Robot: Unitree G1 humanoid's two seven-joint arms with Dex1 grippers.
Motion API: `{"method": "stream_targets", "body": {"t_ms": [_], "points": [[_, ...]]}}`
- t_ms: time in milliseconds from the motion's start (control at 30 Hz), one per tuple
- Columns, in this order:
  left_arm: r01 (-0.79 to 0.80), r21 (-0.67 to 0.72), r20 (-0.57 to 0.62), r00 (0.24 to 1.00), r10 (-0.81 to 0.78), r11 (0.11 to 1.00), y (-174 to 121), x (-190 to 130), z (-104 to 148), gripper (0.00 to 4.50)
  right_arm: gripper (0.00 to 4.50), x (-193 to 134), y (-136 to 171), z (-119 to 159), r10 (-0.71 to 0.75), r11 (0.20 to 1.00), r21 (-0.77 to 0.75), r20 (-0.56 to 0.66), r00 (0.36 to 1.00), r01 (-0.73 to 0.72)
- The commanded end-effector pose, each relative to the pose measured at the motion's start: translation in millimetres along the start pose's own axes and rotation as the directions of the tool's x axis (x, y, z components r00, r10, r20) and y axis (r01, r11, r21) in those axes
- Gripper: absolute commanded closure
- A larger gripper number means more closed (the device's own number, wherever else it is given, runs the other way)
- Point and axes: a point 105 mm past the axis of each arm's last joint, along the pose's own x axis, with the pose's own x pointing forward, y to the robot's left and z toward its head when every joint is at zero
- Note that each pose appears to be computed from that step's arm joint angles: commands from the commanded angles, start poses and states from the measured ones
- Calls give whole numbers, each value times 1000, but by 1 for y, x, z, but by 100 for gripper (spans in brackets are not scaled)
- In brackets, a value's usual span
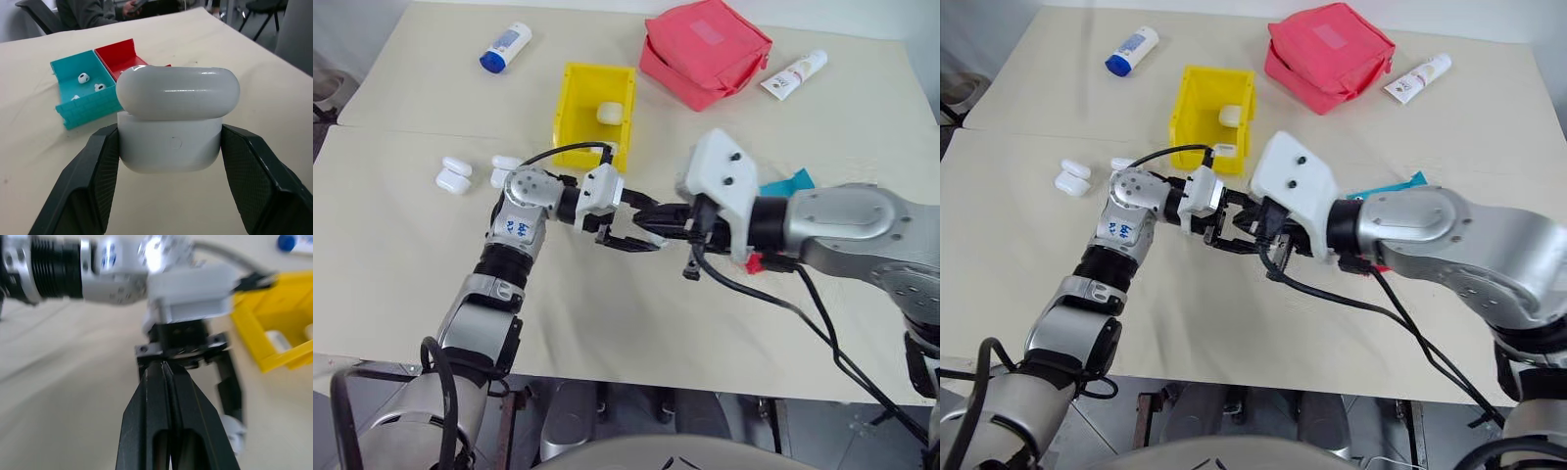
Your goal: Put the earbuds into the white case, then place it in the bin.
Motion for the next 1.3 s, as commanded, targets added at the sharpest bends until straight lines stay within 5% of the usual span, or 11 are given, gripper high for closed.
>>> {"method": "stream_targets", "body": {"t_ms": [33,400,633,867,1100,1300], "points": [[11,87,2,1000,-11,996,6,1,19,172,445,5,-11,-3,-35,998,-54,-30,999,33],[-104,78,49,994,101,991,9,-25,34,172,445,-32,-37,-38,-148,989,-39,-173,974,143],[-225,43,102,970,219,974,11,-34,40,172,445,-50,-56,-25,-226,973,46,-9,974,226],[-440,-27,130,889,439,898,27,-55,40,172,261,-88,-58,-37,-208,970,171,195,959,176],[-721,-89,82,683,726,688,69,-97,29,172,22,-114,-69,-50,-238,963,194,276,931,189],[-797,-119,8,596,803,592,94,-112,13,172,1,-113,-73,-60,-273,952,209,236,933,225]]}}
